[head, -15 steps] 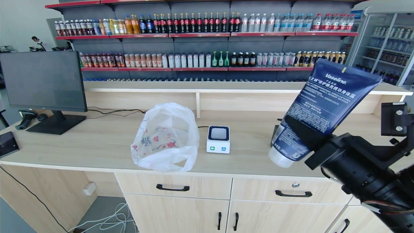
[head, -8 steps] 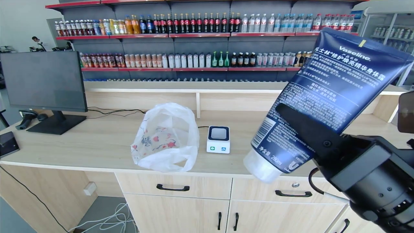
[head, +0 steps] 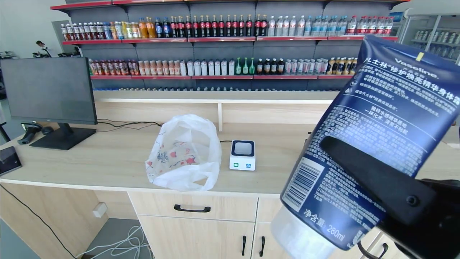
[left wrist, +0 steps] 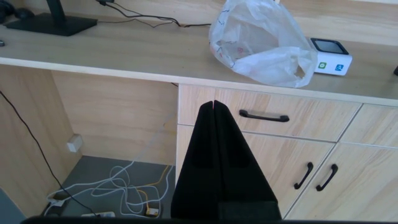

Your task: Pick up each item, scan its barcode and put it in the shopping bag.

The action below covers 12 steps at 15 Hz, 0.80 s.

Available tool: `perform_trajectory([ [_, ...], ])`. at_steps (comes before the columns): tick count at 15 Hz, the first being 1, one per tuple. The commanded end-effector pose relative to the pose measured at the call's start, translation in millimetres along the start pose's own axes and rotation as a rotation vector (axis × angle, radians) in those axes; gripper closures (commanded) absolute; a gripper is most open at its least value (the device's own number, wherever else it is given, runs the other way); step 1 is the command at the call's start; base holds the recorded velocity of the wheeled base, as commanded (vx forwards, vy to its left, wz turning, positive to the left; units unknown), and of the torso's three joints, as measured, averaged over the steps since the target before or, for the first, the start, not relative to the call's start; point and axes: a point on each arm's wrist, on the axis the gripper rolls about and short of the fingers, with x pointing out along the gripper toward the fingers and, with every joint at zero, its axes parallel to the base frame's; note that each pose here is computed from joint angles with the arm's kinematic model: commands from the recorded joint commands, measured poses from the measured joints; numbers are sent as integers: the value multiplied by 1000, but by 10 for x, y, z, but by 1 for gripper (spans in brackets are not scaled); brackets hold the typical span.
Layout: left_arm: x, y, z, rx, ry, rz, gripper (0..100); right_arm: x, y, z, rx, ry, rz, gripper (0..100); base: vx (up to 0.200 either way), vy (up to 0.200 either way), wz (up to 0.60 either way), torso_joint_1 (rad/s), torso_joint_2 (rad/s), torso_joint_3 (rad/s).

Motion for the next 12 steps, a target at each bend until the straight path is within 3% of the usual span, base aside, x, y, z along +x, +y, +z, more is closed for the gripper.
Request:
perform_trajectory([
  [1,0,0,0,-1,0,0,100,-19,18,-1,5,2,8,100,0,0,0,0,0,0],
  [10,0,0,0,-1,0,-1,100,13,154,98,46,-29,84,100,0,0,0,0,0,0],
  [12,0,0,0,-1,0,-1,100,44,312,69,86,-15,153,100,0,0,0,0,0,0],
])
